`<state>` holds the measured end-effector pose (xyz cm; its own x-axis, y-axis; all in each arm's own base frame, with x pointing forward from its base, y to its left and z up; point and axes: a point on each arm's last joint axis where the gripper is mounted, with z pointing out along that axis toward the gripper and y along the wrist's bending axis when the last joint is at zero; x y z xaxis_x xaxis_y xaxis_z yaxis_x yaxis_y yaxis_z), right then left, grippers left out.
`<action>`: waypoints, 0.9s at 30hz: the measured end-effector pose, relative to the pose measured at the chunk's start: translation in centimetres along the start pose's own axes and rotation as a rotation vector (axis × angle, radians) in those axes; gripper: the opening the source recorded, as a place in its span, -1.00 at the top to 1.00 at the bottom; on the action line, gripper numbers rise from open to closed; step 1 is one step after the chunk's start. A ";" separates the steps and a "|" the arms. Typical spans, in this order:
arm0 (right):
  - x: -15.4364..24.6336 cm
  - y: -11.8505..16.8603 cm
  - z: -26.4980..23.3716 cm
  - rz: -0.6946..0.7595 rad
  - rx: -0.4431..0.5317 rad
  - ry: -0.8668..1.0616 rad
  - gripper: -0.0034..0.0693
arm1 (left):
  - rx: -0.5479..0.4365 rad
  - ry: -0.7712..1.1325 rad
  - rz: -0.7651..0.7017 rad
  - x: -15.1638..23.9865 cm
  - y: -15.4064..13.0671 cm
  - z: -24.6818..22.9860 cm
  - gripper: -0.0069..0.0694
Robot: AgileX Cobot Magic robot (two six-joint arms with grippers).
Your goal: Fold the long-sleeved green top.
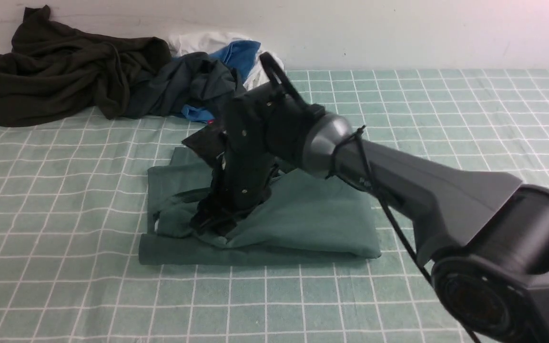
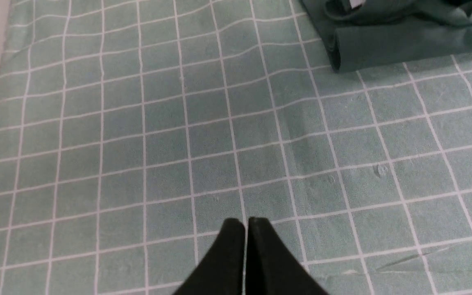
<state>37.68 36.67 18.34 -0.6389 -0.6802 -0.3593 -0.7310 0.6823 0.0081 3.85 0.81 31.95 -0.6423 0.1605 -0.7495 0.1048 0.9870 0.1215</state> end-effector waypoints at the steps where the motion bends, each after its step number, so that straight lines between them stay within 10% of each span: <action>1: -0.1 0.4 -0.1 -0.013 0.011 -0.008 -0.24 | 0.000 -0.007 -0.001 0.1 0.0 -0.1 0.83; 13: -2.8 1.0 -12.6 -0.075 0.100 -0.244 -0.22 | -0.008 -0.047 0.006 0.7 0.0 0.3 0.83; 27: 6.9 1.1 -26.0 -0.066 0.040 -0.374 0.24 | 0.016 -0.232 0.019 2.0 -0.6 2.1 0.83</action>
<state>26.21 25.71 40.14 -0.4540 -0.5836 -0.6733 -0.7529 0.6554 -0.0604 4.10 0.55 28.97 -0.4489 0.1728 -0.8767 0.1281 0.9834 0.1282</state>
